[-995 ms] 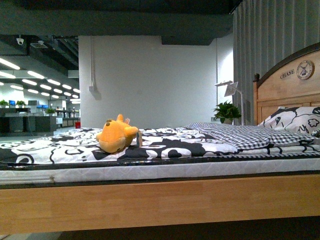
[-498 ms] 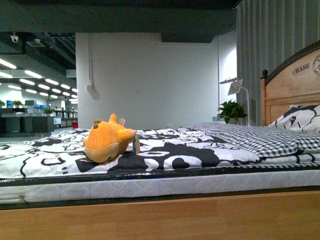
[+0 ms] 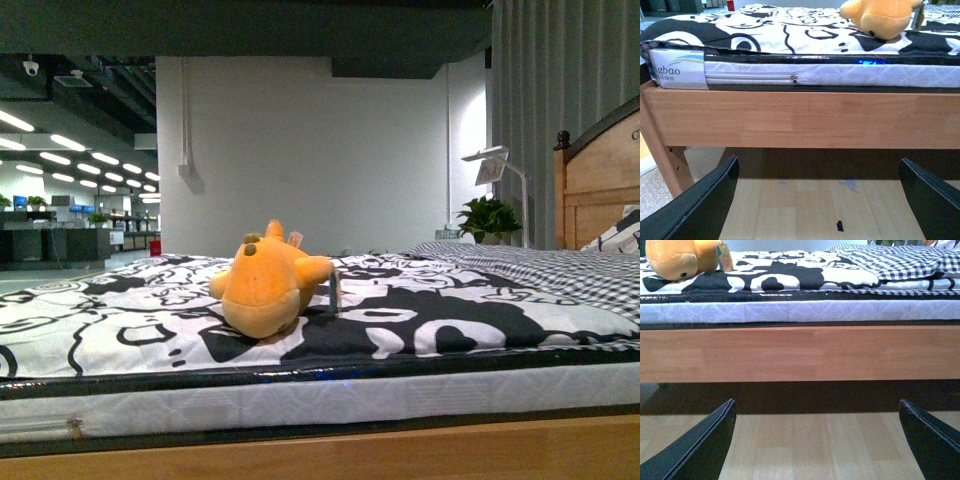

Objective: Put away toys

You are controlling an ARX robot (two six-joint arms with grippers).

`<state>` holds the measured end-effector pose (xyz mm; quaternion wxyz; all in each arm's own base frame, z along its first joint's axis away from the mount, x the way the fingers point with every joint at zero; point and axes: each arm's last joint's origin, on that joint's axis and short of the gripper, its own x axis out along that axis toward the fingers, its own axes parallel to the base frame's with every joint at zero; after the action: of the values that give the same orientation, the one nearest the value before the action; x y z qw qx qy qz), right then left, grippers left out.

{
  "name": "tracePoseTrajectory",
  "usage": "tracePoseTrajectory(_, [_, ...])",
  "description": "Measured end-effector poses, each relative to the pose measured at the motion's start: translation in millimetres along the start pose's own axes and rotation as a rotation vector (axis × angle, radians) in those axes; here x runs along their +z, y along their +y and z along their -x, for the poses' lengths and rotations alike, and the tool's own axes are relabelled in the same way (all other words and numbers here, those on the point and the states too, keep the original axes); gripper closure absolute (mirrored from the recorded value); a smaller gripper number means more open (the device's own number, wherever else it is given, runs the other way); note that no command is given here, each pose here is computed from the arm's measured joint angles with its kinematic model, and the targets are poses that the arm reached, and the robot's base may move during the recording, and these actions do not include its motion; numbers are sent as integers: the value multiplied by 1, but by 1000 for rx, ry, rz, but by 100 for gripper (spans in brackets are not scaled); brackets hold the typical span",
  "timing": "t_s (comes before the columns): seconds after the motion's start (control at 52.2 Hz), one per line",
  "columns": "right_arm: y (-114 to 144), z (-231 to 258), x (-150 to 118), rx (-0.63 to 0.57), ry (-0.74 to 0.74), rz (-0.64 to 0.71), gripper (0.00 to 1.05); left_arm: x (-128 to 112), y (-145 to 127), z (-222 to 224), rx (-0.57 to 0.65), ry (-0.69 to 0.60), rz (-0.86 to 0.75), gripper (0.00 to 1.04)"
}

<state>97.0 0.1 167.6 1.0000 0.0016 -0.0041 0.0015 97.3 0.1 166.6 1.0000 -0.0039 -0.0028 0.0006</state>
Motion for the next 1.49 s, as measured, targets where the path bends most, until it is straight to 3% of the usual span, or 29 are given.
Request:
tracePoseTrajectory(1.244, [0, 0, 0, 0, 0, 0, 6, 0, 0, 0, 0, 0, -1, 6])
tracePoseTrajectory(1.359, [-2, -3, -1, 130, 75, -39, 6, 0, 0, 0, -1, 0, -1, 6])
tracePoseTrajectory(1.493, [-8, -13, 14, 174, 57, -50, 6, 0, 0, 0, 0, 0, -1, 6])
